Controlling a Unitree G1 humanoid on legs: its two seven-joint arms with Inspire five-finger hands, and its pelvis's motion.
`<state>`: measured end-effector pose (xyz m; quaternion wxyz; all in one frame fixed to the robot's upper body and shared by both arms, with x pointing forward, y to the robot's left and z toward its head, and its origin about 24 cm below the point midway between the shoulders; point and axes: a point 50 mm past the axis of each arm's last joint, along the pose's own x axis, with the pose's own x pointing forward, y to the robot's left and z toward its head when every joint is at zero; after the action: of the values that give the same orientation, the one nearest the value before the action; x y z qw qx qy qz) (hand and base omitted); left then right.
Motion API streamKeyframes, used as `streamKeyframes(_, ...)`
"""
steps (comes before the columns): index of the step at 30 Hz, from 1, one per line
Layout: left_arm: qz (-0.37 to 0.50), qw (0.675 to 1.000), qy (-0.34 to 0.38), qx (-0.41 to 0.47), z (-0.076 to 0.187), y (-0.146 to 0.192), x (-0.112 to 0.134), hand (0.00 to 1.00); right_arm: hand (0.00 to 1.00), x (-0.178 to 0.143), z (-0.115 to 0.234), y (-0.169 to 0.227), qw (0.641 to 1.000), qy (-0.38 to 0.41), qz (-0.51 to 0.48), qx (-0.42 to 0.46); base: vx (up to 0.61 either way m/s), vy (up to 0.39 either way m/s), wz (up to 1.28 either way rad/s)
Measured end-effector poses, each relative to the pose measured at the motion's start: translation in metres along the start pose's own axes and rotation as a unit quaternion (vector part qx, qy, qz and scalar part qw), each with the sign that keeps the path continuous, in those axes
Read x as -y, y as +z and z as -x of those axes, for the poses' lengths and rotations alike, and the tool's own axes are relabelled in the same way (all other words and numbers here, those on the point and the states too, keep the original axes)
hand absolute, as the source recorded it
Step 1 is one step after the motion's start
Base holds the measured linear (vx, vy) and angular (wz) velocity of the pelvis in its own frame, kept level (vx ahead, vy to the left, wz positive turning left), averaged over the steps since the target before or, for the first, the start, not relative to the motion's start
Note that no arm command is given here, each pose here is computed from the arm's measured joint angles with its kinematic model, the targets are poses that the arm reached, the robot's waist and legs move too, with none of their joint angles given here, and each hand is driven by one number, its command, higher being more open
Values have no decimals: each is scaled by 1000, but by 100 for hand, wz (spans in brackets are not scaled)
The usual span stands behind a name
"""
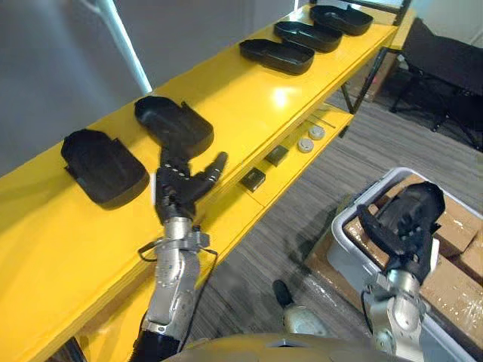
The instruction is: Walk over and take three plastic housings, then place them on the shelf
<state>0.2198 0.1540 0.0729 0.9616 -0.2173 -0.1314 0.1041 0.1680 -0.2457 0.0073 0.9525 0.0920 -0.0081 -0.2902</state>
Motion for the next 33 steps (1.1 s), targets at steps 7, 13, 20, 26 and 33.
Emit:
streamKeyframes(7,5,999,-44,30,1,17,2,100,100,-10,32,-41,989,20,-96,-112,11,104,-18)
streamKeyframes(13,-21,999,-44,2,-2,12,-4,100,100,-20,33,-36,984,61,-137,-97,-211,-10,-83)
streamKeyframes(20,4,998,-11,-57,15,-8,-25,100,100,-47,20,-51,984,89,-100,-116,-68,-187,-28)
streamKeyframes(26,65,991,-14,-116,21,-35,-7,100,100,-70,10,-36,984,159,1,-77,-77,-394,-58)
streamKeyframes(33,93,980,-28,-174,41,-54,10,100,100,-41,23,-17,977,188,75,-63,-53,-91,-97)
